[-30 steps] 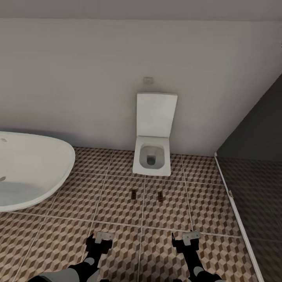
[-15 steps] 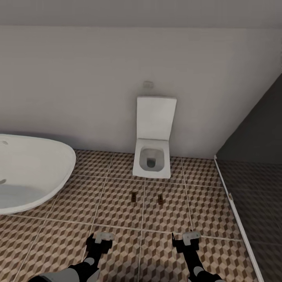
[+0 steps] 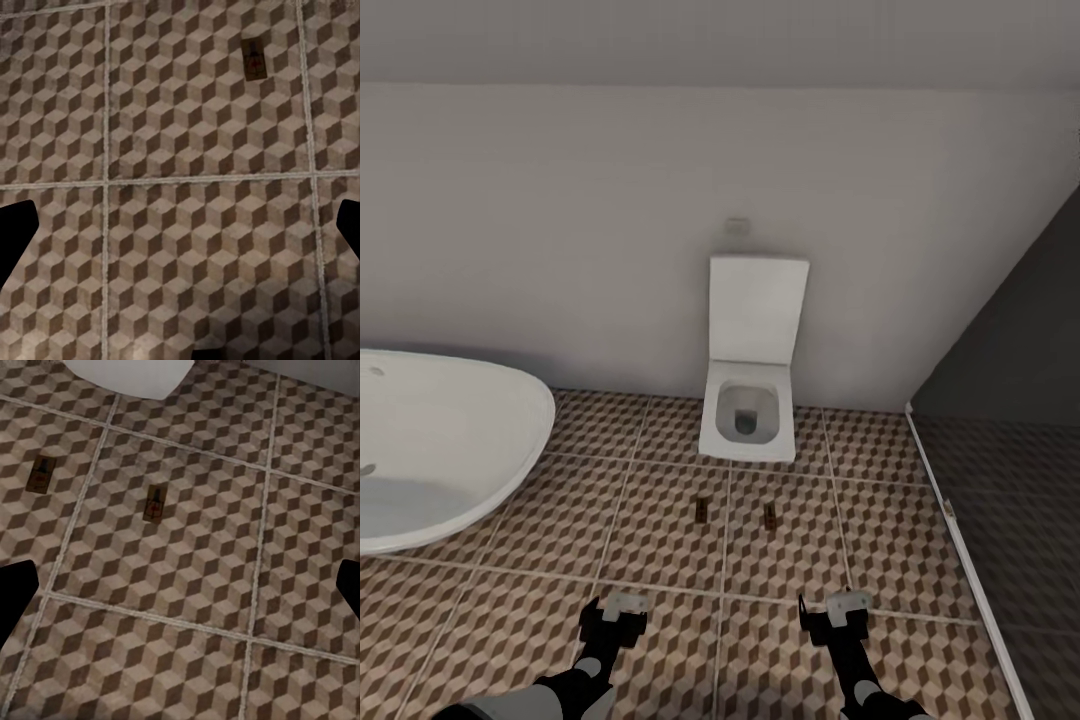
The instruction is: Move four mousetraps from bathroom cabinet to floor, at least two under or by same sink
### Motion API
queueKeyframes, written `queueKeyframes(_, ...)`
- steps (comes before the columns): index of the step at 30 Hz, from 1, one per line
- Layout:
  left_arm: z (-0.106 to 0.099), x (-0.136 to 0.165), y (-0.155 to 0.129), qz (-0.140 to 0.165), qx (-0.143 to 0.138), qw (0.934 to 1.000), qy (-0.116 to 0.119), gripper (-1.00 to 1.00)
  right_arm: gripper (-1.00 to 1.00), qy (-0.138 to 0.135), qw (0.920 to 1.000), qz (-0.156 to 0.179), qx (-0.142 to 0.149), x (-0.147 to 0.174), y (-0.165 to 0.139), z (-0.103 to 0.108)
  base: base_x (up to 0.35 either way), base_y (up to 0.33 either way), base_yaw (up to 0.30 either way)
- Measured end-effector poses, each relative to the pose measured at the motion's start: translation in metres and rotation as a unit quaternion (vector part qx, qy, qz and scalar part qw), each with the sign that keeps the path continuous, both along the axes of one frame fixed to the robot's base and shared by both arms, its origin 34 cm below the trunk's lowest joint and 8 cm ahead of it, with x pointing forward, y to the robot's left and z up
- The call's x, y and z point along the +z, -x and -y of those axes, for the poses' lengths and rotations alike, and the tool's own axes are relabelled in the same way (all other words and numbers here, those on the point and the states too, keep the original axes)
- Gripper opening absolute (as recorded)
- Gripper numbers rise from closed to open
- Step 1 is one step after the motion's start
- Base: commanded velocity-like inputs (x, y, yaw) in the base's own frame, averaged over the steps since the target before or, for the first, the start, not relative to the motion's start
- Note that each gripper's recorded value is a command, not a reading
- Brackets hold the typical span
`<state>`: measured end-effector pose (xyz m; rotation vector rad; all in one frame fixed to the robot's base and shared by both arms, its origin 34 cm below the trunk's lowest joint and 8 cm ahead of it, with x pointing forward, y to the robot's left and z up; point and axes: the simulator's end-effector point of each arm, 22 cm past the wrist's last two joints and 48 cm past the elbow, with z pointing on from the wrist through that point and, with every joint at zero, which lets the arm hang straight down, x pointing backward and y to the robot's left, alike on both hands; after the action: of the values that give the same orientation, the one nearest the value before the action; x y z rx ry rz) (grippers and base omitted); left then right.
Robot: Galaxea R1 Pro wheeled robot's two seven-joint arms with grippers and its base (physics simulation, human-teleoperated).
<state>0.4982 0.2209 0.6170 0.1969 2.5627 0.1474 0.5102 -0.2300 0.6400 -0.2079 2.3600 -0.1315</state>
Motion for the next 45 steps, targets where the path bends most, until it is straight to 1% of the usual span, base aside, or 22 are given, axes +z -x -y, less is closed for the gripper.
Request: queueKeyframes(45,0.0,0.029,-0.027,0.036,0.0,0.9994,0.0,1.0,1.0,0.0,0.9993,0.036,0.0,0.03,-0.025,0.0,0.0,0.0,0.0)
